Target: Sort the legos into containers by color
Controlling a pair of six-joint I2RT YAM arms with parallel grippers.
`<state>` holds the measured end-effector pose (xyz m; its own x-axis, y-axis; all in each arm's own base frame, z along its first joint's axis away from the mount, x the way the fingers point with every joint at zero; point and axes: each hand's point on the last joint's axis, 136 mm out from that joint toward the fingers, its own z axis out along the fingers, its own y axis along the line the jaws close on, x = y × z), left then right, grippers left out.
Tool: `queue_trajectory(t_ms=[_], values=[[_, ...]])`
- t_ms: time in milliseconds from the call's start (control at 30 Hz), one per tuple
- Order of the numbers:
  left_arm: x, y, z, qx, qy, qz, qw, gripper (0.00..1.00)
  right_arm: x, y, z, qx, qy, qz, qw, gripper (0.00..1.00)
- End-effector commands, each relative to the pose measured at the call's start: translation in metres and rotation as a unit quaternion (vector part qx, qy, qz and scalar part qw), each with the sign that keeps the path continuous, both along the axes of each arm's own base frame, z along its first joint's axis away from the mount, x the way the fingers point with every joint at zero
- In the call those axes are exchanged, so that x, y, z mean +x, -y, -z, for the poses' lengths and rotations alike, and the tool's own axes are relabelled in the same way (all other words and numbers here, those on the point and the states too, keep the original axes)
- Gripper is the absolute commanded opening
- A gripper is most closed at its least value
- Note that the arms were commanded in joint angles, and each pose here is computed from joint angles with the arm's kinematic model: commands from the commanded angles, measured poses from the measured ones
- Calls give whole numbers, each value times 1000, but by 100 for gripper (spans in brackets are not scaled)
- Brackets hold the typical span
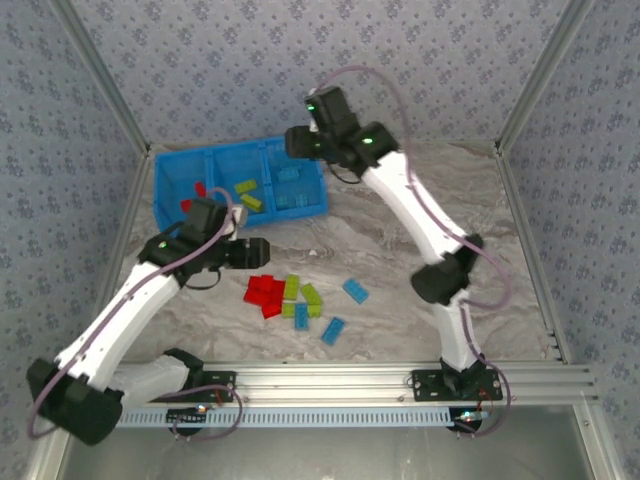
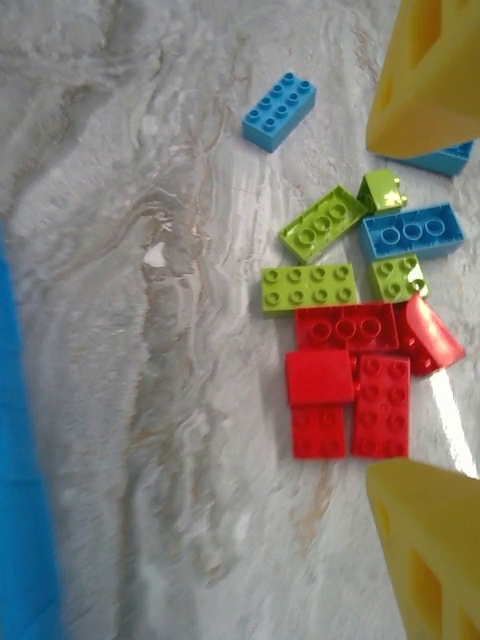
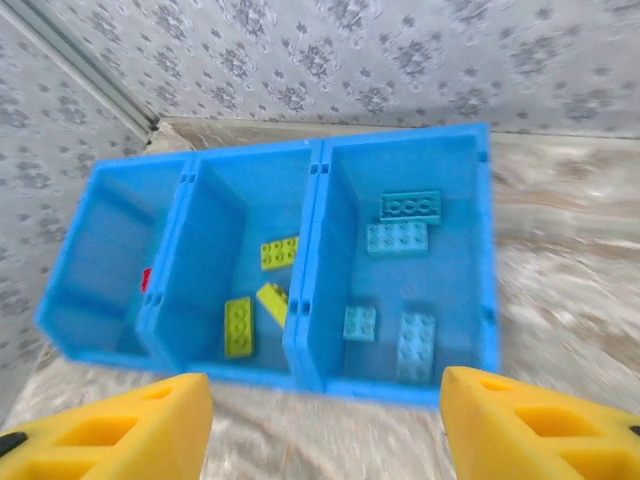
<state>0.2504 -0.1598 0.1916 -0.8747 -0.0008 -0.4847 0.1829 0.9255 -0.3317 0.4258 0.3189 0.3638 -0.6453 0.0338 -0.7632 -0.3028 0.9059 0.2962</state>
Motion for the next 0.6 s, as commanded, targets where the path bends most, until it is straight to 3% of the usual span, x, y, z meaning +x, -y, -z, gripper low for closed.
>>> queue_trajectory(t_ms=[0, 133, 267, 467, 567], values=[[6, 24, 8, 14, -38, -16, 999, 71, -57, 58, 8, -36, -58, 31, 997, 65], [5, 57, 30, 63, -61, 30, 996, 63, -107, 103, 34, -31, -96, 63, 993, 66], [15, 77, 57, 70, -86, 40, 993, 61, -139, 135, 57, -33, -138, 97, 985, 68], [28, 85, 110, 120, -127, 52, 983, 60, -151, 152, 71, -22, -163, 116, 979, 70], [29, 91, 129, 117, -144, 57, 981, 60, -152, 153, 71, -12, -182, 103, 978, 71]])
